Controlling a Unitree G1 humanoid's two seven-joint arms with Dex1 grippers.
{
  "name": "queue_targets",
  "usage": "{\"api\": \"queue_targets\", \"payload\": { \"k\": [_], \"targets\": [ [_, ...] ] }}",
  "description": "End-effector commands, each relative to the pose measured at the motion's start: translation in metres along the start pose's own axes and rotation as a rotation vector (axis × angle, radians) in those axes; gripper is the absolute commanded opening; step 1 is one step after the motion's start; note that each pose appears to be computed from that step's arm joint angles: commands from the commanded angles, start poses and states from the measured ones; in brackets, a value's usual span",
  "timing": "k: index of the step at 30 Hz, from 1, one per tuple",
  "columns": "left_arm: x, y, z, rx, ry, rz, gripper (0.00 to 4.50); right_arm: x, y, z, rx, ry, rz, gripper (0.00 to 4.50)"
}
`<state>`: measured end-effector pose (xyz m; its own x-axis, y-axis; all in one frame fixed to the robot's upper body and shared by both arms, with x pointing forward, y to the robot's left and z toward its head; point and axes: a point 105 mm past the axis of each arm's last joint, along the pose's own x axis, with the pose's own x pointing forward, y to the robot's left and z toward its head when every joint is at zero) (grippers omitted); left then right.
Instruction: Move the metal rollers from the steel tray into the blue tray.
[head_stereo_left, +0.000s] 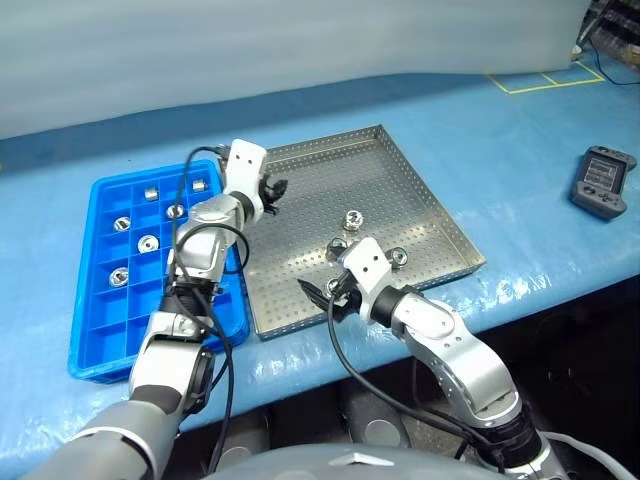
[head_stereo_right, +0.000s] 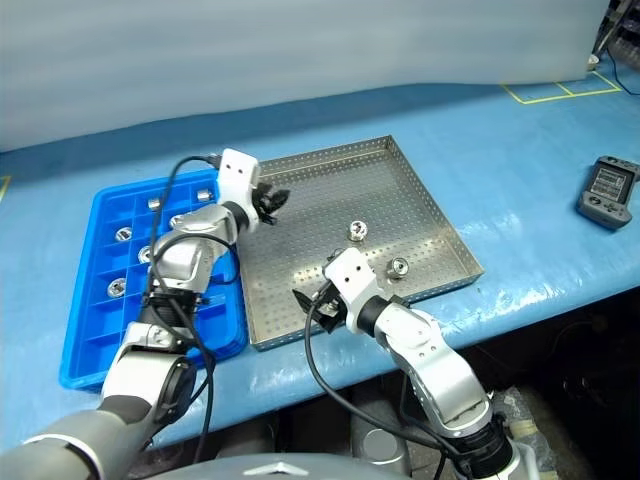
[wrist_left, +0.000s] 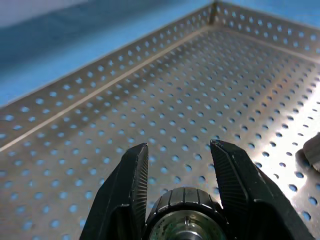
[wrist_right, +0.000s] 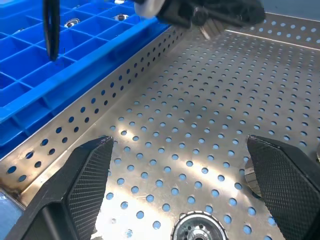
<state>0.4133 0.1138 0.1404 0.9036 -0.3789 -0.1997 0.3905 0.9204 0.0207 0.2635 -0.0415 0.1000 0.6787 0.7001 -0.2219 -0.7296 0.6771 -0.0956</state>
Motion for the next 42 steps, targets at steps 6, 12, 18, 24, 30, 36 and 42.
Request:
{"api": "queue_targets", "payload": {
  "k": [6,12,18,24,30,36,42],
  "targets": [
    [-0.095,0.076,0.029,-0.06,-0.264,0.372,1.71,0.0,0.009,0.011,-0.008,-0.048,0.039,4.5],
    [-0.147,0.093,0.007,-0.069,-0.247,0.543,1.71,0.005,0.012,0.012,-0.014,-0.042,0.087,4.5],
    [-0.159,0.074,-0.026,-0.108,-0.155,0.524,1.71,0.008,0.012,0.014,-0.027,-0.04,0.112,4.5],
    [-0.17,0.067,-0.066,-0.136,-0.042,0.549,1.71,0.008,0.011,0.013,-0.027,-0.039,0.107,4.5],
    [-0.17,0.067,-0.081,-0.154,0.011,0.564,1.71,0.007,0.01,0.013,-0.026,-0.04,0.1,4.5],
    [-0.158,0.06,-0.064,-0.175,-0.052,0.488,2.63,0.007,0.01,0.014,-0.024,-0.044,0.089,4.5],
    [-0.147,0.055,-0.037,-0.116,-0.115,0.417,4.48,0.004,0.006,0.013,-0.016,-0.043,0.056,4.5]
  ]
}}
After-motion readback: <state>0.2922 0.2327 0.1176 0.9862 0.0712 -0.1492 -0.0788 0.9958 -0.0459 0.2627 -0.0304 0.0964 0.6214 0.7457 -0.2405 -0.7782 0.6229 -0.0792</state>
